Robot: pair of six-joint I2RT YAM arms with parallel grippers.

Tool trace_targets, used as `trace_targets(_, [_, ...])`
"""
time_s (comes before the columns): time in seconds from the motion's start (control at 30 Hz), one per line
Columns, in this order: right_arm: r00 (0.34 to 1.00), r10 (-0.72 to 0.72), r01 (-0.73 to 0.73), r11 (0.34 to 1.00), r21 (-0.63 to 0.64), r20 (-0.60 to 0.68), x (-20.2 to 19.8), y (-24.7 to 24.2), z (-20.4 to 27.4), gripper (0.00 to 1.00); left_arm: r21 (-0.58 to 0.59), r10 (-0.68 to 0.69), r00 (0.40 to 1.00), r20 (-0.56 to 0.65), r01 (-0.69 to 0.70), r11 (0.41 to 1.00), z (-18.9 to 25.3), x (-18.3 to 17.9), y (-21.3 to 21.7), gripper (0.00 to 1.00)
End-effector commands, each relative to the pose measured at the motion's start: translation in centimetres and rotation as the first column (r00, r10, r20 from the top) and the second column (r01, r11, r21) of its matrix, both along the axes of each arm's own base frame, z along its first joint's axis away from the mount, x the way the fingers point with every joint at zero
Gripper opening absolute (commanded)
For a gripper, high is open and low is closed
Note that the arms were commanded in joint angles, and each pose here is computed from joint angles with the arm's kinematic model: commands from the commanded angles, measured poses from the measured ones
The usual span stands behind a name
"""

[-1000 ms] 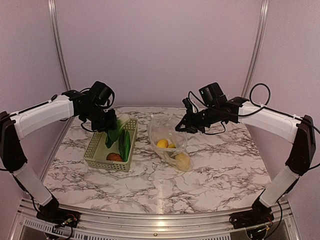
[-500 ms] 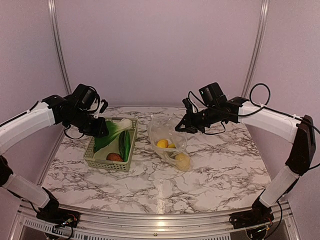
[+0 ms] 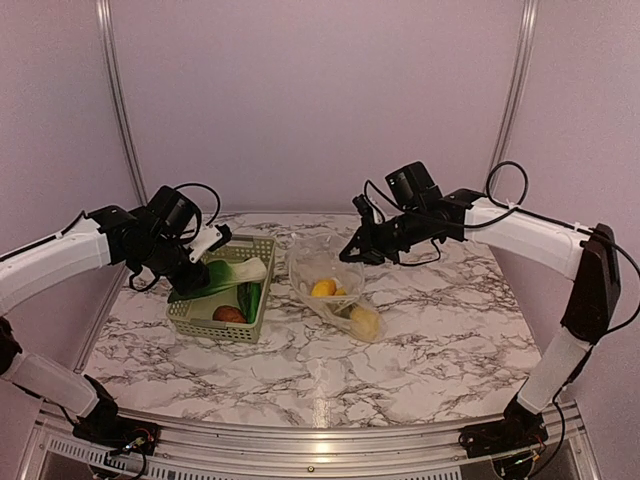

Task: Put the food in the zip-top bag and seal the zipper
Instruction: Adjust the fake vegetable in the bin.

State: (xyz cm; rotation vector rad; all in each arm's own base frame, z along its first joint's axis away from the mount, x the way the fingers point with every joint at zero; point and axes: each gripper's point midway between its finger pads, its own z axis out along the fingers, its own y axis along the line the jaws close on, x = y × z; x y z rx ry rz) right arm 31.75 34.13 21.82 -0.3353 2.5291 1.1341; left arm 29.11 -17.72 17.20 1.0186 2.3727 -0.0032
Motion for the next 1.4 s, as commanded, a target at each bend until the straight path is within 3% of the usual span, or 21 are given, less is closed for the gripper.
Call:
trace_targets(0.0, [1.0, 0.03, -0.03, 1.0, 0.008, 0.006, -0.2, 1.0, 0.8, 0.04, 0.13, -0.096, 0.992, 0.077, 0.085, 0.988, -1.1, 1.8, 0.5, 0.28])
trace_targets(0.23, [0.999, 0.036, -0.036, 0.999, 0.015, 0.007, -0.3, 1.5, 1.0, 0.04, 0.319, -0.064, 0.97, 0.234, -0.015, 0.948, -2.5, 6.9, 2.7, 0.42])
trace_targets(0.4, [0.999, 0.035, -0.035, 0.999, 0.01, 0.011, -0.6, 1.4, 1.0, 0.04, 0.298, 0.105, 0.929, 0.356, -0.22, 0.929, -0.5, 10.5, 3.4, 0.66])
trace_targets(0.6, [1.0, 0.024, -0.024, 1.0, 0.006, 0.015, -0.9, 0.8, 0.7, 0.04, 0.106, 0.307, 0.885, 0.351, -0.363, 0.926, 3.1, 10.7, 3.0, 0.74])
trace_targets(0.7, [1.0, 0.022, -0.022, 1.0, 0.0, 0.013, -1.0, 0.6, 0.4, 0.04, -0.062, 0.432, 0.85, 0.301, -0.435, 0.898, 4.8, 9.7, 2.7, 0.76])
trace_targets(0.77, [1.0, 0.024, -0.024, 1.0, -0.001, 0.013, -1.0, 0.7, 0.3, 0.04, -0.218, 0.526, 0.819, 0.229, -0.484, 0.848, 5.9, 8.8, 2.2, 0.77])
trace_targets(0.83, [1.0, 0.025, -0.025, 1.0, 0.001, 0.016, -0.9, 0.8, 0.3, 0.04, -0.347, 0.614, 0.77, 0.173, -0.536, 0.77, 7.1, 8.1, 2.3, 0.78])
trace_targets(0.87, [0.999, 0.029, -0.029, 1.0, 0.002, 0.015, -0.9, 0.9, 0.3, 0.03, -0.41, 0.68, 0.722, 0.126, -0.586, 0.699, 7.7, 7.6, 2.8, 0.78])
trace_targets(0.97, [0.999, 0.041, -0.041, 0.999, 0.005, 0.009, -0.7, 1.3, 0.0, 0.04, -0.605, 0.786, 0.608, -0.111, -0.669, 0.432, 8.7, 5.9, 2.2, 0.74])
trace_targets(1.1, [0.999, 0.054, -0.054, 0.998, 0.011, 0.004, -0.3, 1.8, -0.2, 0.04, -0.723, 0.807, 0.492, -0.326, -0.68, 0.122, 8.4, 3.0, 0.3, 0.73])
trace_targets(1.17, [0.998, 0.061, -0.061, 0.998, 0.015, 0.005, -0.1, 2.1, -0.1, 0.04, -0.727, 0.809, 0.45, -0.379, -0.686, 0.041, 7.6, 2.1, -0.5, 0.73])
trace_targets(1.37, [0.996, 0.085, -0.085, 0.996, 0.013, 0.006, -0.2, 2.4, -0.1, 0.04, -0.634, 0.76, 0.334, -0.557, -0.762, -0.129, 3.6, 1.3, -1.9, 0.73])
